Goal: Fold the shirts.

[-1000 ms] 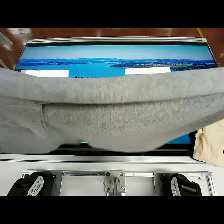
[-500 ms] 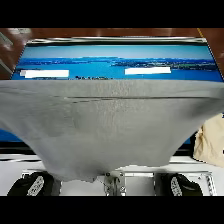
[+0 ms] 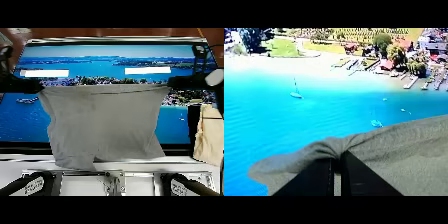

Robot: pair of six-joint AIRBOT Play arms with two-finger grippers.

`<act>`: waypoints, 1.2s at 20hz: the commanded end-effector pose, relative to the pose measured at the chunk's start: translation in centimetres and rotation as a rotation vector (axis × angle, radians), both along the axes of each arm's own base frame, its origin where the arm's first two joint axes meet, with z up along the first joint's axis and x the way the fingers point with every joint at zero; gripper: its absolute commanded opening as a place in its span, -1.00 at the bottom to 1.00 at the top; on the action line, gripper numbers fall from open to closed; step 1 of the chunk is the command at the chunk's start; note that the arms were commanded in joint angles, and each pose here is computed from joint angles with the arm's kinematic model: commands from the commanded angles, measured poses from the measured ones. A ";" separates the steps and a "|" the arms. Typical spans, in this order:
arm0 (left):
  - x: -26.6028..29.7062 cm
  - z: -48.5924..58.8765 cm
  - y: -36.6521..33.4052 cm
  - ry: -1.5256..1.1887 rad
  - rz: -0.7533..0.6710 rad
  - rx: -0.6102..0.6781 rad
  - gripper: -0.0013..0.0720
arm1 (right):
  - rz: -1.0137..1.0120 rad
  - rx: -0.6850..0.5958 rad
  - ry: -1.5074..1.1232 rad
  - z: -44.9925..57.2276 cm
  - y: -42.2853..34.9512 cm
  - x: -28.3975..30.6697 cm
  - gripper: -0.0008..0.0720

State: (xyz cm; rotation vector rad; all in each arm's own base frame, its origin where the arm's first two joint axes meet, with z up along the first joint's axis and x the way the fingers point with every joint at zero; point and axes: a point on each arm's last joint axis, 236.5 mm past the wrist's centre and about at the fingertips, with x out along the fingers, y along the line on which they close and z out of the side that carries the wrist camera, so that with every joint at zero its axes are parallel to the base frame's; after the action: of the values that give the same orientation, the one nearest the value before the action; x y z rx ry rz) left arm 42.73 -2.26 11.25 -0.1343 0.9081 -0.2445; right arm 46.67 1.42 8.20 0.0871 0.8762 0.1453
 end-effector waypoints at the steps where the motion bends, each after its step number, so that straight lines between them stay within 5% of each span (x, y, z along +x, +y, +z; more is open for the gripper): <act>1: 6.8 -5.0 0.5 -0.087 0.053 0.011 -0.85 | -0.138 0.077 -0.167 -3.9 0.9 7.5 -0.81; 10: 12.3 -10.7 0.8 -0.116 0.248 -0.179 -0.85 | -0.239 0.108 -0.206 -11.0 -0.5 11.5 -0.80; 18: 10.9 -14.7 -1.6 0.004 0.156 -0.156 -0.85 | -0.208 0.112 -0.083 -13.0 0.2 9.6 -0.80; 24: 3.6 -16.9 -1.4 0.360 0.020 -0.059 -0.85 | -0.149 0.133 0.237 -15.8 0.7 3.0 -0.81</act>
State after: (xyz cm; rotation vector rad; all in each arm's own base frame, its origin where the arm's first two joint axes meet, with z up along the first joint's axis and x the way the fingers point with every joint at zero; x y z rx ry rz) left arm 50.74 -3.94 -4.03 -0.2994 1.0421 -0.2180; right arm 53.65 1.27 -5.63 0.2850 0.8985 0.0174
